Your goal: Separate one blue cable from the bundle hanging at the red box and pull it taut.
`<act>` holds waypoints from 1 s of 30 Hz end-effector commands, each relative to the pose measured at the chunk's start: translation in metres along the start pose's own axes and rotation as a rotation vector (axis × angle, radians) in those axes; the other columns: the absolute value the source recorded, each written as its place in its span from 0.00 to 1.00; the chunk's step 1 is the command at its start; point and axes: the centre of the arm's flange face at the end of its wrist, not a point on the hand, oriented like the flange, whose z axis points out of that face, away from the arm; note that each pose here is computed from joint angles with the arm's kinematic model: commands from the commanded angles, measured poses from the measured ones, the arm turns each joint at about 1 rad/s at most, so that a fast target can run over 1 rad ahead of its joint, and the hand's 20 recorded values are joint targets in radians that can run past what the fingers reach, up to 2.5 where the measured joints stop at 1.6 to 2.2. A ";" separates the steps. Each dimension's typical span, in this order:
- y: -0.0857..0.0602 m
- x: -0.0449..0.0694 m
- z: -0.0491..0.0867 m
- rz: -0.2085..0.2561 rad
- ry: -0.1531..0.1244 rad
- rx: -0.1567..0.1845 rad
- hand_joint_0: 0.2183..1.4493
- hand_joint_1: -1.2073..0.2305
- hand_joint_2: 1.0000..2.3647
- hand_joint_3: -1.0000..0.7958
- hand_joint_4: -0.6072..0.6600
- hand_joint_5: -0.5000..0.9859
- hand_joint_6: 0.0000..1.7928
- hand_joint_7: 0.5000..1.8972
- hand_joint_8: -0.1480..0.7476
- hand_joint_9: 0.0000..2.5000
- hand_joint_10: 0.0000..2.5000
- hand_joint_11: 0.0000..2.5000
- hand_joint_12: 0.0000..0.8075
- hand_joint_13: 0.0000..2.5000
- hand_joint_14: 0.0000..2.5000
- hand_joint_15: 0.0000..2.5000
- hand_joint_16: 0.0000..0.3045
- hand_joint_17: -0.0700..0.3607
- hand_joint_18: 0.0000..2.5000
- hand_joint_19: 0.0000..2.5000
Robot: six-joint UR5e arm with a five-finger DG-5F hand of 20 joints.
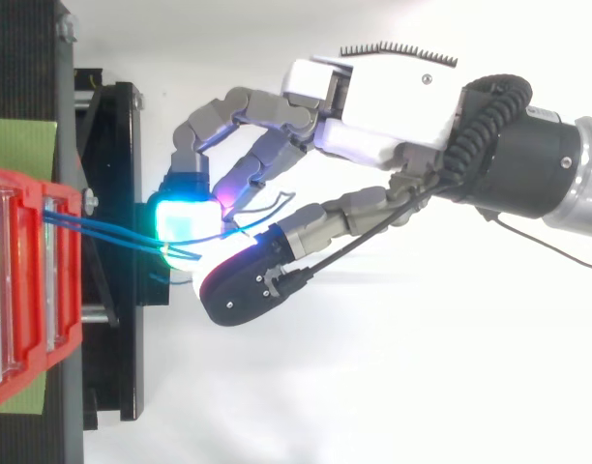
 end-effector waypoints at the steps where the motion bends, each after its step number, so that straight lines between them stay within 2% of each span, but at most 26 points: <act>1: 0.000 0.001 0.000 -0.001 0.001 -0.001 0.31 0.37 0.00 0.28 0.53 0.21 0.52 0.34 0.48 0.41 0.01 0.34 0.38 0.36 0.01 0.20 0.12 0.35 0.26 0.20; 5: 0.000 0.001 0.000 -0.004 0.001 -0.002 0.29 0.44 0.00 0.28 0.55 0.21 0.52 0.35 0.48 0.41 0.01 0.34 0.39 0.36 0.01 0.20 0.12 0.35 0.26 0.21; 9: 0.001 0.001 0.000 -0.002 0.000 -0.004 0.33 0.43 0.00 0.28 0.54 0.21 0.51 0.36 0.48 0.41 0.01 0.34 0.39 0.36 0.01 0.20 0.12 0.35 0.26 0.21; 15: 0.000 0.002 0.000 -0.001 0.001 -0.001 0.37 0.35 0.01 0.33 0.50 0.21 0.52 0.37 0.48 0.40 0.01 0.33 0.39 0.36 0.01 0.20 0.12 0.35 0.26 0.21; 17: 0.000 0.002 0.000 -0.002 0.001 0.001 0.42 0.29 0.01 0.34 0.46 0.20 0.53 0.40 0.47 0.39 0.01 0.34 0.38 0.35 0.01 0.20 0.12 0.35 0.26 0.21; 23: 0.000 0.001 0.000 0.000 0.001 0.001 0.48 0.23 0.00 0.28 0.42 0.20 0.53 0.39 0.44 0.39 0.01 0.34 0.36 0.35 0.01 0.20 0.12 0.35 0.25 0.20; 30: 0.000 0.001 0.000 -0.001 0.001 -0.001 0.43 0.19 0.00 0.28 0.41 0.20 0.52 0.37 0.41 0.40 0.01 0.34 0.35 0.35 0.01 0.20 0.12 0.35 0.26 0.19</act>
